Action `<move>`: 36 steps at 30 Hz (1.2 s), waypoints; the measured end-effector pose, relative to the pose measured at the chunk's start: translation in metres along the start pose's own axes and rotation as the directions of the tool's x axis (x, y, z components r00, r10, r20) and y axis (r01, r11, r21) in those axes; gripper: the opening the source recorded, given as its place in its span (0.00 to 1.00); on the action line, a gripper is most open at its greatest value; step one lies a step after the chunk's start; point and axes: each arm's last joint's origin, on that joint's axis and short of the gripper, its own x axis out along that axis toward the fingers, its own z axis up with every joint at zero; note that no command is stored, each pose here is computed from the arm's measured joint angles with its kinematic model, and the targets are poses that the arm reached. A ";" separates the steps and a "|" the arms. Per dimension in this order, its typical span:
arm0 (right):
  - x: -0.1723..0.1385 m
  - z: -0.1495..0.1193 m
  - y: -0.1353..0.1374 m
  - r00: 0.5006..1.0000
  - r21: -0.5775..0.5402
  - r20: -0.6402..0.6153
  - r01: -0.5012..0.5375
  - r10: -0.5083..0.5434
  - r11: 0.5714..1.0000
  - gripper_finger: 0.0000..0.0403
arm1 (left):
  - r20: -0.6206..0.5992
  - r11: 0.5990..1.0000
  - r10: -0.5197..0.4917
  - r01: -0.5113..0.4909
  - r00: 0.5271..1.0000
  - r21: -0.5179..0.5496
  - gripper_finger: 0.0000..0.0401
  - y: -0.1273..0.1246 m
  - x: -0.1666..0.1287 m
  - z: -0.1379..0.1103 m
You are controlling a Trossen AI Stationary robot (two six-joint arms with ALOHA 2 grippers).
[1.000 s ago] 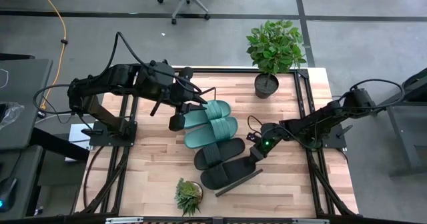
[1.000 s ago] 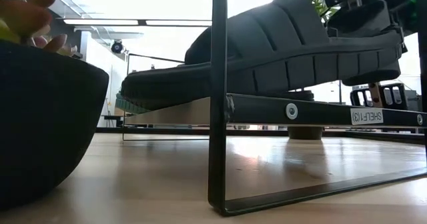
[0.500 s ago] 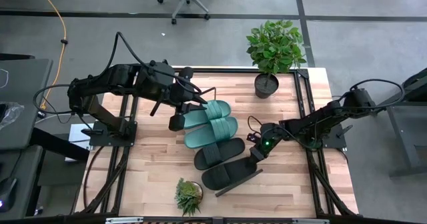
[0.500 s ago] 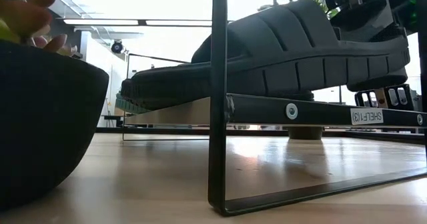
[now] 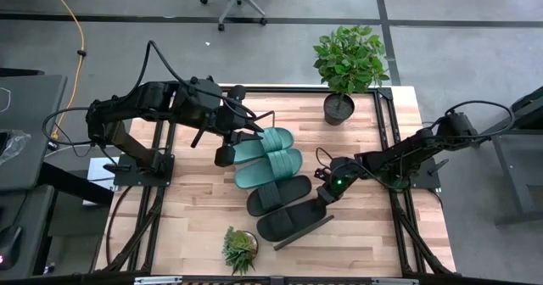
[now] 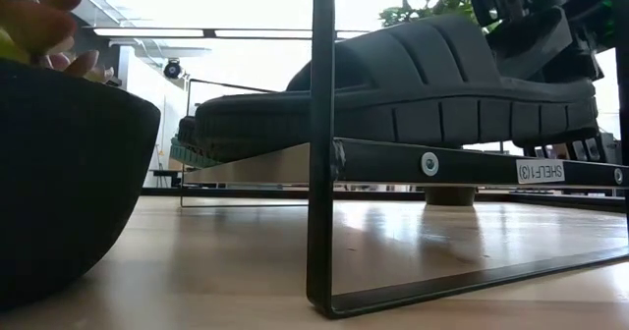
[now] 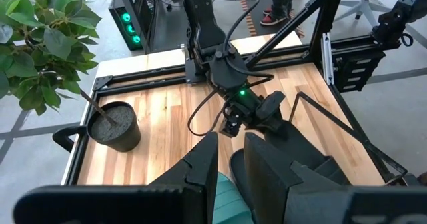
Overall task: Pick and place slides into the shelf
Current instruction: Put the black slide on the shelf
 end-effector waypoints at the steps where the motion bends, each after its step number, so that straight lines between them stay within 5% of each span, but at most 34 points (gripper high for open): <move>1: 0.000 0.000 0.000 1.000 -0.002 0.005 0.005 -0.005 1.000 0.42 | 0.000 1.000 0.000 0.000 1.000 0.000 0.16 0.000 0.000 0.000; 26: -0.001 -0.001 -0.007 0.997 0.021 0.003 0.077 -0.077 0.997 0.42 | 0.000 1.000 0.000 0.000 1.000 0.000 0.16 0.000 0.000 0.000; 36: -0.029 -0.001 -0.003 0.989 -0.006 0.047 0.141 -0.141 0.990 0.42 | -0.007 1.000 -0.001 0.001 1.000 0.000 0.16 0.000 0.000 -0.001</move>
